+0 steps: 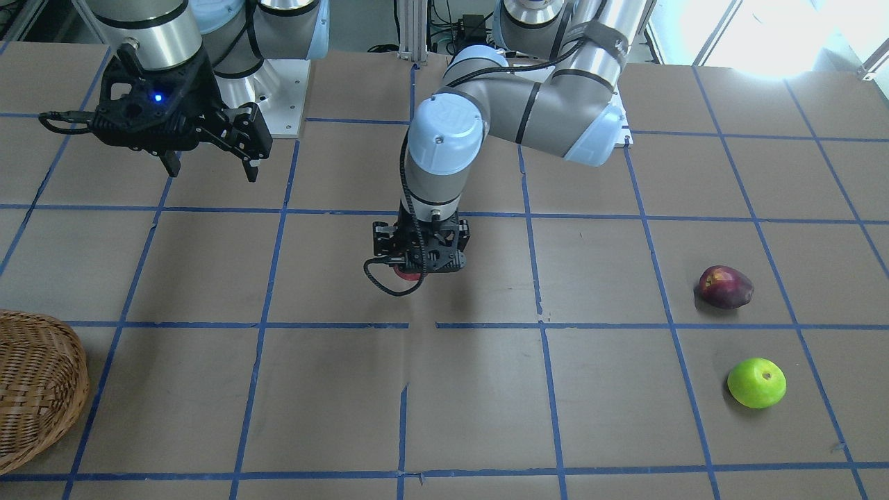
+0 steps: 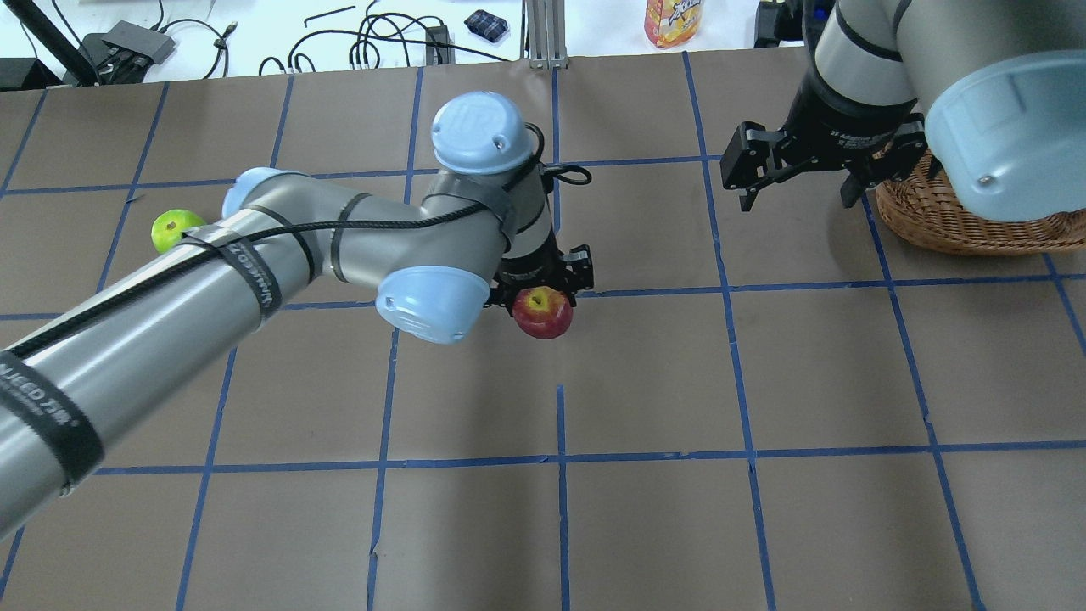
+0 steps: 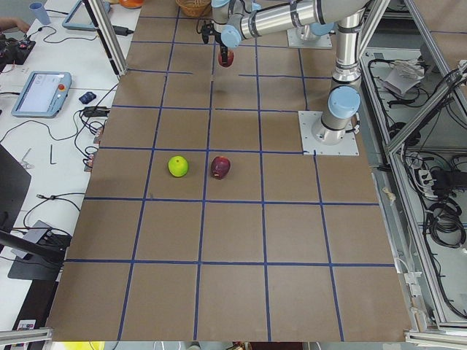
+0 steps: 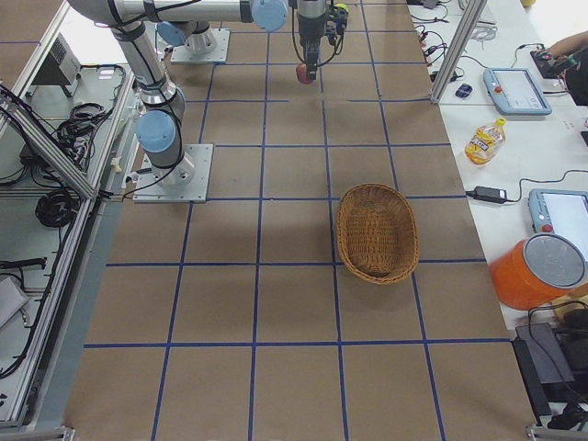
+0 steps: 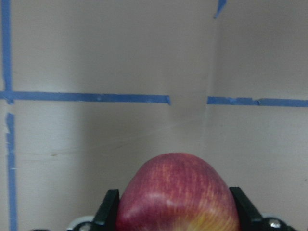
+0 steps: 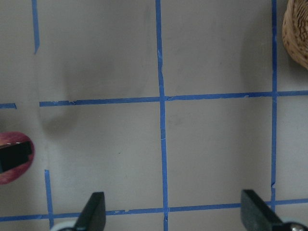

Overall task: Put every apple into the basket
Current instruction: 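Carry the red apple to the table center and open the left gripper, then grasp the centered red apple with the right gripper while left grasps the other red apple, then carry the red apple into the basket with the right gripper while left lifts its apple, then set the second red apple at center with the left gripper while right releases into basket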

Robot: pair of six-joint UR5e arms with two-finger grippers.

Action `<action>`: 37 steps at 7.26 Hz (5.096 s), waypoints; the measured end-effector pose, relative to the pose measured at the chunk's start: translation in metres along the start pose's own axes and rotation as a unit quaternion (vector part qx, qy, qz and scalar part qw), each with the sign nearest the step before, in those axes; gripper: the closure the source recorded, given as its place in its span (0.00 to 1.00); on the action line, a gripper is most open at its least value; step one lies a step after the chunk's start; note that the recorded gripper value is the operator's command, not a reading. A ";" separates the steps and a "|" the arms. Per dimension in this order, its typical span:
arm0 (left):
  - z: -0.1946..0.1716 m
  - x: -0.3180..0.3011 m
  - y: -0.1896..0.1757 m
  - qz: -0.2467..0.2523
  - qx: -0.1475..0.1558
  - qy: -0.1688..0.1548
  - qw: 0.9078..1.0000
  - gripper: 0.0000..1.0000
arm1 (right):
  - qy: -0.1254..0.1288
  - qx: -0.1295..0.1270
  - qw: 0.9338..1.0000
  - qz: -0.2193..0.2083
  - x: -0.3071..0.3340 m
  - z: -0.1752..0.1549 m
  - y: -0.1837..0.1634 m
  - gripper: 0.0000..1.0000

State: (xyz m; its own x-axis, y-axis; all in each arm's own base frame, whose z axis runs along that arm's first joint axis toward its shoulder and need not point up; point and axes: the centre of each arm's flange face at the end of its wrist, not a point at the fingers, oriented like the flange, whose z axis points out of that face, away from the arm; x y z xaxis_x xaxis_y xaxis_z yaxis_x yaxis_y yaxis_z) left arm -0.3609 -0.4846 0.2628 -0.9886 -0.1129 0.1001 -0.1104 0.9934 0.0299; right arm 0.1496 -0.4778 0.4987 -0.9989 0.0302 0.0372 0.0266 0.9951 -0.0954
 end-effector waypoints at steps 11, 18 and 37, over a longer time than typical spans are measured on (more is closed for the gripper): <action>-0.094 -0.233 -0.106 0.131 0.012 -0.134 0.982 0.00 | -0.004 -0.036 0.999 0.017 -0.108 0.148 -0.051 0.00; -0.056 -0.499 -0.107 0.243 -0.055 -0.082 0.965 0.00 | -0.050 -0.040 0.998 0.003 -0.186 0.264 0.011 0.00; -0.043 -0.329 -0.134 0.217 -0.007 -0.069 0.974 1.00 | -0.047 0.064 0.994 -0.073 0.378 0.249 -0.148 0.63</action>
State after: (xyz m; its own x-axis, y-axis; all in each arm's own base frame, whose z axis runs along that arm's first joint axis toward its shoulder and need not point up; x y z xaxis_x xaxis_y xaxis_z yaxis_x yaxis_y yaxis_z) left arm -0.0170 -0.5810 0.2688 -0.9466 0.3212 -0.0276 0.3205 0.9468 0.0291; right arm -0.2419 -0.6367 0.2794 -0.9911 -0.1288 -0.0331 -0.1184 0.9678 -0.2223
